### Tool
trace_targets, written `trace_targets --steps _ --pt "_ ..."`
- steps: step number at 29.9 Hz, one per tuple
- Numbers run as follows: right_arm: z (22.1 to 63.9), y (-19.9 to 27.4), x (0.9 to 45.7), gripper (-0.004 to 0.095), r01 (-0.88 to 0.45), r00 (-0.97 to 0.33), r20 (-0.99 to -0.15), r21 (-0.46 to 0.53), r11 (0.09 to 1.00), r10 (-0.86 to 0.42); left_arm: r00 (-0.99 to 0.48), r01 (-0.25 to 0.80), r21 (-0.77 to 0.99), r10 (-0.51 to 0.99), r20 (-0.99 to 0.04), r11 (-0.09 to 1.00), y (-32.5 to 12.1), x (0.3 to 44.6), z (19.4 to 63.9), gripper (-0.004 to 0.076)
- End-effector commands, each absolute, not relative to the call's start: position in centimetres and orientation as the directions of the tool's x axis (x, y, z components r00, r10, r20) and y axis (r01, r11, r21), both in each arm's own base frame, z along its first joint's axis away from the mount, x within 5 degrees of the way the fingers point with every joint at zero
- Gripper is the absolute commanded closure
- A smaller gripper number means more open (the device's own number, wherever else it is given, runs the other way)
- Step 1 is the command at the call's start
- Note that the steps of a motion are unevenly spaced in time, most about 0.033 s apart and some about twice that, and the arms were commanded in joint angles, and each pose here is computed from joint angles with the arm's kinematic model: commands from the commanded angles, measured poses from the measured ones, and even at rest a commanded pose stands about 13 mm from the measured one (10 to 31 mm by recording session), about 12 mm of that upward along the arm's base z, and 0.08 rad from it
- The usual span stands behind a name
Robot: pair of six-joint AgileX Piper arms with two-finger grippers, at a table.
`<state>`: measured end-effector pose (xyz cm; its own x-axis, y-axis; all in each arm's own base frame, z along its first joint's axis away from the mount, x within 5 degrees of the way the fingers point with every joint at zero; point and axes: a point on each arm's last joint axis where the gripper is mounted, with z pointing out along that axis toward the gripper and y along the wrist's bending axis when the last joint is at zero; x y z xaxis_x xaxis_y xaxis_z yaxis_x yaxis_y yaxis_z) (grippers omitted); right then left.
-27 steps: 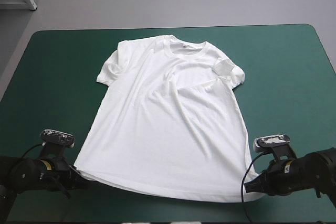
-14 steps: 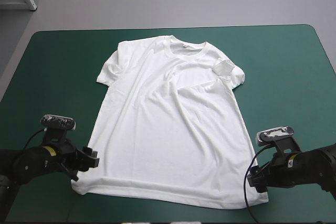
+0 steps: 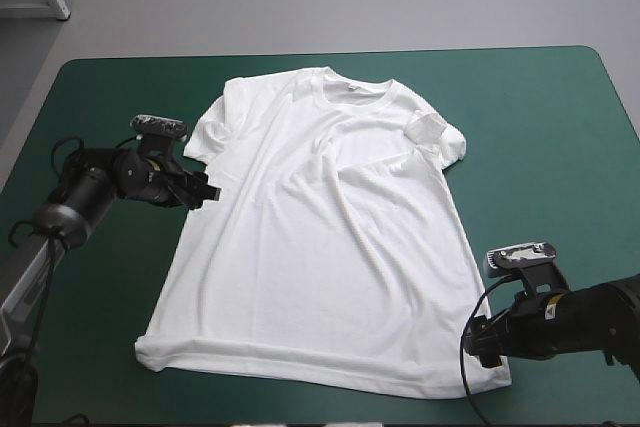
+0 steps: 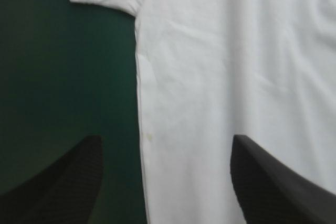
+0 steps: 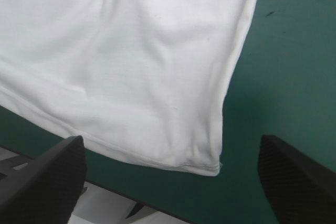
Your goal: Fold the cloth
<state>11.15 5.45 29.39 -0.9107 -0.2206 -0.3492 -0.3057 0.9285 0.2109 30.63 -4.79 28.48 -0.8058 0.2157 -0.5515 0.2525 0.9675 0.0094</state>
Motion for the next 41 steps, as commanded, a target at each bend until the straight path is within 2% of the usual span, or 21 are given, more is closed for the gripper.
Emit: trace_targets --steps 1,11,16,19,23,26,28,31,41 --pt "30.5 5.8 11.2 0.0075 -0.313 -0.896 -0.397 0.253 0.915 -0.197 -0.750 0.208 -0.001 0.158 -0.643 0.978 -4.3 33.8 29.1 0.0235" --pt "30.6 5.5 11.5 0.0141 -0.317 -0.881 -0.426 0.207 0.926 -0.206 -0.807 0.183 -0.054 0.118 -0.579 0.982 -4.8 38.6 24.4 0.0237" --pt "31.0 5.5 12.6 0.0143 -0.307 -0.837 -0.518 0.177 0.935 -0.176 -0.830 0.172 -0.075 0.104 -0.548 0.982 -5.0 39.1 22.8 0.0258" --pt "31.7 5.5 14.3 0.0143 -0.293 -0.809 -0.563 0.136 0.946 -0.169 -0.841 0.170 -0.087 0.098 -0.531 0.982 -5.1 39.0 22.7 0.0366" --pt "32.8 5.9 17.6 0.0143 -0.291 -0.777 -0.597 0.056 0.955 -0.201 -0.849 0.177 -0.083 0.110 -0.516 0.981 -5.0 38.8 22.5 0.0578" --pt "33.0 6.4 20.6 0.0153 -0.290 -0.758 -0.612 0.007 0.957 -0.225 -0.844 0.200 -0.066 0.138 -0.518 0.978 -5.0 38.8 22.5 0.0705" --pt "32.9 6.8 22.7 0.0177 -0.287 -0.752 -0.617 -0.012 0.958 -0.232 -0.840 0.217 -0.054 0.158 -0.519 0.975 -5.0 38.8 22.5 0.0701" --pt "32.2 7.4 26.1 0.0211 -0.278 -0.777 -0.593 0.023 0.960 -0.211 -0.840 0.234 -0.046 0.178 -0.512 0.971 -5.0 38.7 22.5 0.0701" --pt "29.4 9.4 34.7 0.0235 -0.315 -0.825 -0.509 0.055 0.948 -0.245 -0.840 0.235 -0.045 0.179 -0.513 0.971 -5.0 38.7 22.5 0.0702"
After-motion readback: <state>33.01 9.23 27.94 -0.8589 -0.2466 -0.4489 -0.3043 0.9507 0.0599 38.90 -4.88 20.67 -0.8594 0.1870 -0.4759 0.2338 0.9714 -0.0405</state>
